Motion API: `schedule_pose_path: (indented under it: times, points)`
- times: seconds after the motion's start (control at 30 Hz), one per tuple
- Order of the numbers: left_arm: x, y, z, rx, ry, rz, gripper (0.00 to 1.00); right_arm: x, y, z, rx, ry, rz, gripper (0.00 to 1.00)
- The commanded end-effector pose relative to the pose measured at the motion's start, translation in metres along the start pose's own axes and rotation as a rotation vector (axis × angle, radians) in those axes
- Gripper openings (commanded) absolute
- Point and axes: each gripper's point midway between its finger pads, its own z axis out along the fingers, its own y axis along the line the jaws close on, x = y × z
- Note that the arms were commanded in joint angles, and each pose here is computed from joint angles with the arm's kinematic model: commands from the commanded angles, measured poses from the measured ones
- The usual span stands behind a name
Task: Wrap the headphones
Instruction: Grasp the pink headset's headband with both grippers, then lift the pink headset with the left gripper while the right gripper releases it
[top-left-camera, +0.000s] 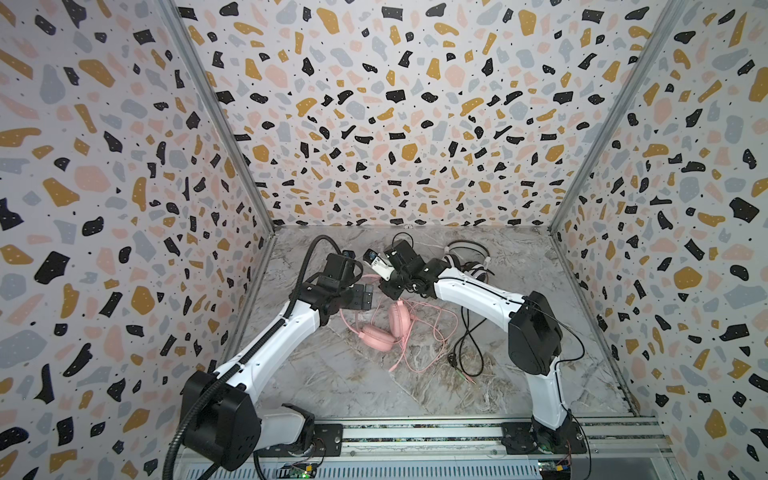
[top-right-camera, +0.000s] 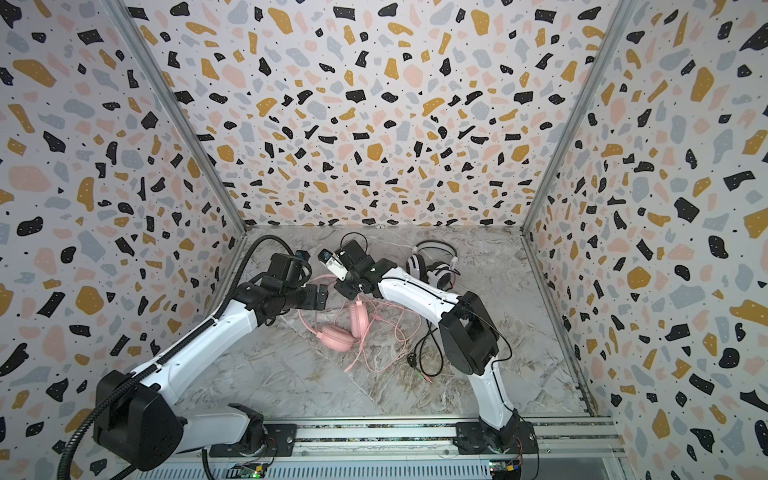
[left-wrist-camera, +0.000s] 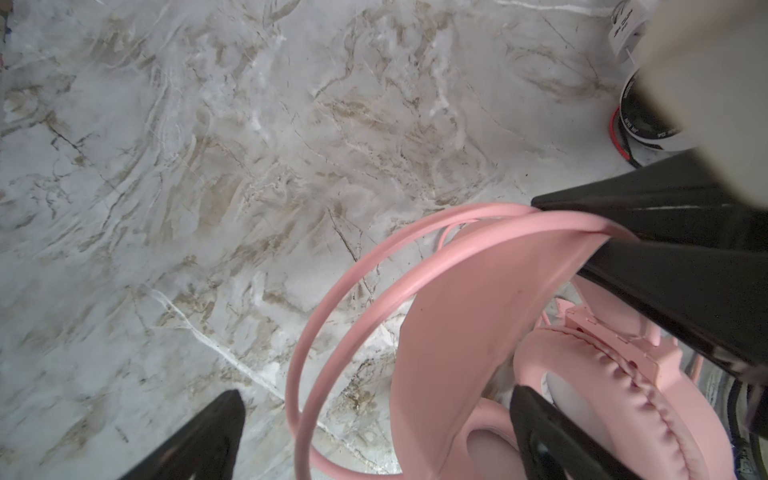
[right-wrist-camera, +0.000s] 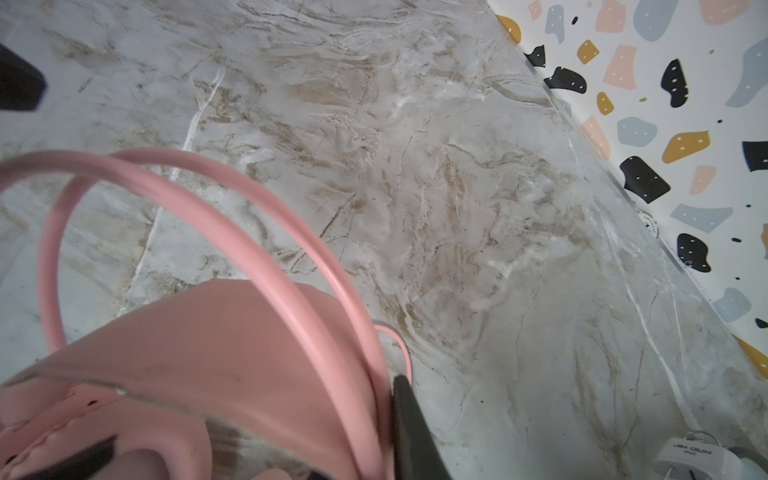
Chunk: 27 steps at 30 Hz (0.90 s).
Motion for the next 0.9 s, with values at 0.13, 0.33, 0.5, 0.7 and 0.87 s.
schedule_pose_path:
  times: [0.13,0.33,0.5,0.7,0.87]
  points:
    - [0.004,0.003,0.018,-0.032,0.045,0.037,1.0,-0.046,0.013,-0.042,-0.07,-0.13,-0.002,0.16]
    - [-0.002,0.011,0.022,-0.088,0.031,0.012,0.92,-0.048,0.02,-0.044,-0.085,-0.139,-0.018,0.16]
    - [-0.011,0.012,0.019,-0.092,-0.023,-0.018,0.63,-0.042,0.027,-0.047,-0.113,-0.147,-0.021,0.18]
    - [-0.008,0.015,0.024,-0.107,-0.024,-0.026,0.43,-0.043,0.032,-0.051,-0.149,-0.159,-0.01,0.21]
    - [-0.008,0.016,0.022,-0.113,-0.027,-0.016,0.34,-0.048,0.027,-0.059,-0.15,-0.196,0.02,0.28]
